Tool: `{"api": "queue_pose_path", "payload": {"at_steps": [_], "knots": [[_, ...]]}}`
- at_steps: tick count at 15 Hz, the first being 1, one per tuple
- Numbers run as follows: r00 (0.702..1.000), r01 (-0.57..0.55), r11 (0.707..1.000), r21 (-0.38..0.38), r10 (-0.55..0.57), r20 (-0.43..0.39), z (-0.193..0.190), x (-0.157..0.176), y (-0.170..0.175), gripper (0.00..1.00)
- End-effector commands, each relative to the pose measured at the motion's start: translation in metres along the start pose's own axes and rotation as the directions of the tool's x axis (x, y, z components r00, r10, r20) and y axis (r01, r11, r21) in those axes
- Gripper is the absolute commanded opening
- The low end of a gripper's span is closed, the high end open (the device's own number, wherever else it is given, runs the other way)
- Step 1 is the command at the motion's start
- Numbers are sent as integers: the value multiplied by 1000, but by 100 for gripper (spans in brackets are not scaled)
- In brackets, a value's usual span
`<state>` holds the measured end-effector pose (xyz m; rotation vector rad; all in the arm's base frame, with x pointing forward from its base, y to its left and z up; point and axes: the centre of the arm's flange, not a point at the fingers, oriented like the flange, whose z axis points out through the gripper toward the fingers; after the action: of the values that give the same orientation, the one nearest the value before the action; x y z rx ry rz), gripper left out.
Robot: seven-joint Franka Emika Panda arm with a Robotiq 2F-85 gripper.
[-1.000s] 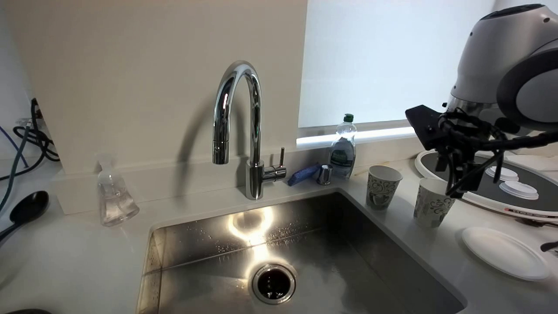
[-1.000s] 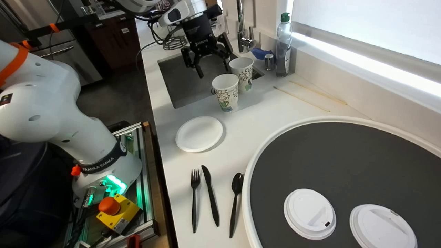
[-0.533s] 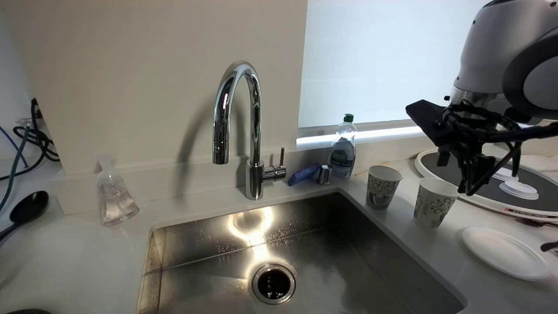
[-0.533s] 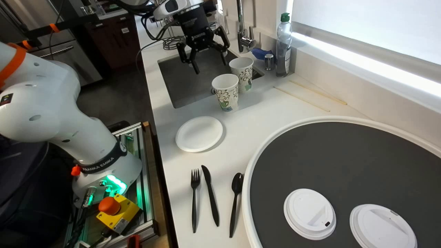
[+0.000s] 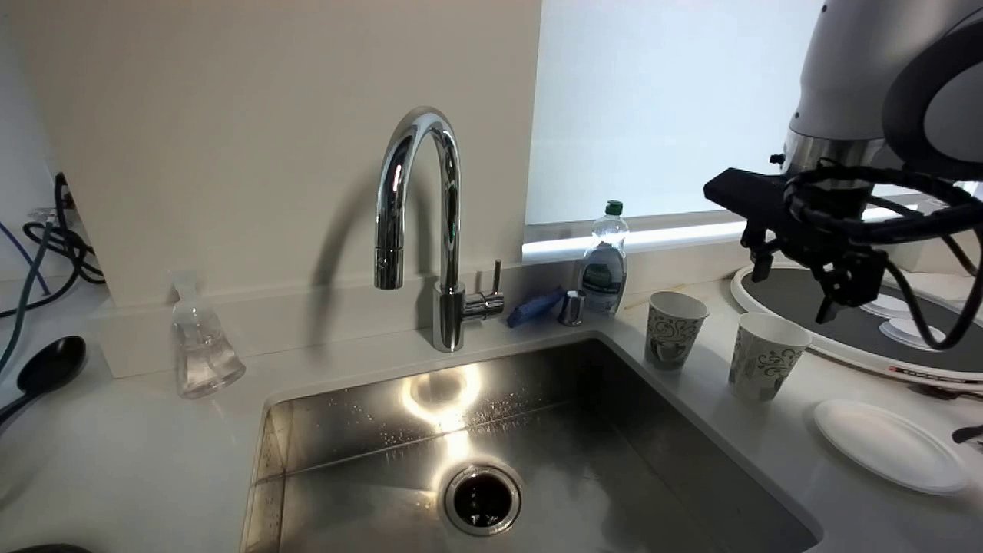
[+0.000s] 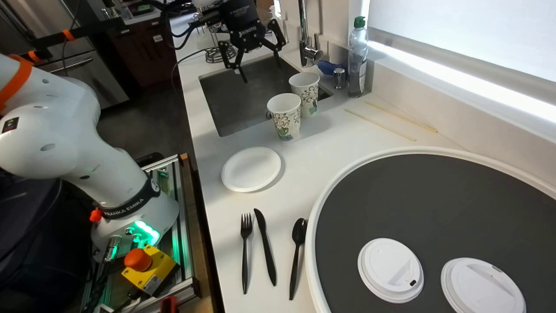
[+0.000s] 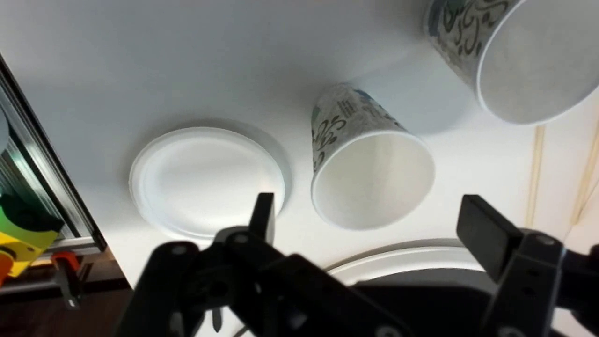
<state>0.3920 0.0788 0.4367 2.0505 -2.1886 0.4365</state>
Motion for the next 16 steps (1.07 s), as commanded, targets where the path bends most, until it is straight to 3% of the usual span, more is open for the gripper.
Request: {"api": "queue_pose_path", "payload": {"at_steps": [1,7,16], "knots": [[979,202,979,10,-202,0,-11,-1,1,100],[893,449,892,43,-450,16,-20,-3,-5,100],[798,598,797,85,-602,28,-30,-10,-12,100]]}}
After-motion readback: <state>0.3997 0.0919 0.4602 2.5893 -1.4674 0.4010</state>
